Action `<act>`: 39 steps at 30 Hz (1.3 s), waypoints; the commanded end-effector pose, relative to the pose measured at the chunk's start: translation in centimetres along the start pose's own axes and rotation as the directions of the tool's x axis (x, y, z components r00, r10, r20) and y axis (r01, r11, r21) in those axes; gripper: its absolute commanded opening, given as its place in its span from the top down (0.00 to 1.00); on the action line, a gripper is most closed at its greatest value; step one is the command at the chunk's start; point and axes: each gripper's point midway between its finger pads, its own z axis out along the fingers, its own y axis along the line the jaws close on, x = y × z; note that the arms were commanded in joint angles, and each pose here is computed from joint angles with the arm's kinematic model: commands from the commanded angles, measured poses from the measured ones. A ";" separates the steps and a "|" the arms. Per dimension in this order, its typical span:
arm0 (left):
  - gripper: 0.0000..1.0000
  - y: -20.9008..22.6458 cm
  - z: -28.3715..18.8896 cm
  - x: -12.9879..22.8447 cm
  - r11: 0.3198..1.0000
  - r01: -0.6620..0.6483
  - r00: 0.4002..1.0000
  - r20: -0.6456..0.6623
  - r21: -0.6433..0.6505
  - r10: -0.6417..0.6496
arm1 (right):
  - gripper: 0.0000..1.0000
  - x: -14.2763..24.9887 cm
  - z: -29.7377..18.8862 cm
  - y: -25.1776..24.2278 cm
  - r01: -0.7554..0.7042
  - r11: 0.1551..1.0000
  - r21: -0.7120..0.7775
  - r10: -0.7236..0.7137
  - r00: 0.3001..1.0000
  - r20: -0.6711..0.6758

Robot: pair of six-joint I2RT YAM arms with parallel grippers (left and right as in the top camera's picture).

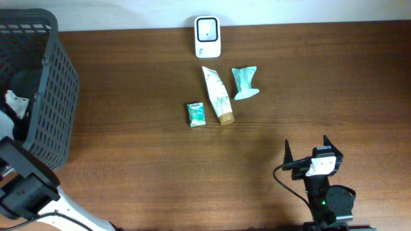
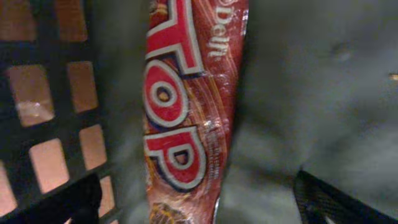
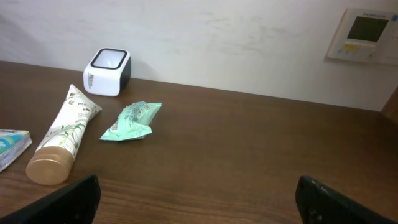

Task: Scan the item barcode
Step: 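Reach the left gripper into the basket and grasp the red TOP chocolate bar, then place the TOP bar on the table left of the tissue pack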

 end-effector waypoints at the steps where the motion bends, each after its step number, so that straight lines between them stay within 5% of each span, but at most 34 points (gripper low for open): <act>1: 0.00 -0.8 0.3 1.4 0.998 0.010 1.000 -0.025 0.055 -0.008 | 0.01 0.2 0.0 0.1 0.005 1.000 -0.002 -0.005 1.000 -0.004; 5: 0.03 -3.1 0.4 2.8 0.969 0.056 0.998 0.014 0.243 -0.061 | 0.01 0.2 0.0 0.1 0.005 1.000 -0.002 -0.005 1.000 -0.004; 12: 0.08 -4.5 0.0 5.0 0.916 0.148 0.988 -0.021 0.372 -0.151 | 0.01 0.2 0.0 0.1 0.005 1.000 -0.002 -0.005 1.000 -0.004; 14: 0.30 -5.5 -0.5 4.6 0.891 0.147 0.987 -0.001 0.430 -0.162 | 0.01 0.2 0.0 0.1 0.005 1.000 -0.002 -0.005 1.000 -0.004; 17: 0.98 -6.3 -1.0 3.8 0.867 0.191 0.977 -0.004 0.461 -0.214 | 0.01 0.2 0.0 0.1 0.005 1.000 -0.002 -0.005 1.000 -0.004; 21: 1.00 -4.4 -5.5 -2.4 0.834 0.260 0.924 0.125 0.487 -0.361 | 0.01 0.2 0.0 0.1 0.005 1.000 -0.002 -0.005 1.000 -0.004; 24: 1.00 0.9 -16.2 -9.3 0.847 0.262 0.801 0.384 0.463 -0.458 | 0.01 0.2 0.0 0.1 0.005 1.000 -0.002 -0.005 1.000 -0.004; 27: 1.00 5.2 -29.4 -13.5 0.801 0.285 0.562 0.585 0.526 -0.585 | 0.01 0.2 0.0 0.1 0.005 1.000 -0.002 -0.005 1.000 -0.004; 29: 1.00 7.9 -36.0 -13.7 0.627 0.397 0.336 0.530 0.670 -0.779 | 0.01 0.2 0.0 0.1 0.005 1.000 -0.002 -0.005 1.000 -0.004; 30: 1.00 8.5 -40.0 -13.1 0.426 0.433 0.175 0.390 0.794 -0.904 | 0.02 0.2 0.0 0.1 0.005 1.000 -0.002 -0.005 1.000 -0.004; 31: 1.00 7.9 -42.0 -12.9 0.366 0.400 0.146 0.336 0.840 -0.931 | 0.01 0.2 0.0 0.1 0.005 1.000 -0.002 -0.005 1.000 -0.004; 33: 1.00 3.7 -46.5 -13.4 0.363 0.232 0.232 0.311 0.902 -0.922 | 0.01 0.2 0.0 0.1 0.005 1.000 -0.002 -0.005 1.000 -0.004; 36: 1.00 -3.8 -47.2 -14.4 0.303 0.179 0.421 0.206 0.936 -0.884 | 0.01 0.2 0.0 0.1 0.005 1.000 -0.002 -0.005 1.000 -0.004; 39: 1.00 -13.5 -47.5 -15.2 0.376 0.062 0.643 0.252 0.924 -0.724 | 0.01 0.2 0.0 0.1 0.005 1.000 -0.002 -0.005 1.000 -0.004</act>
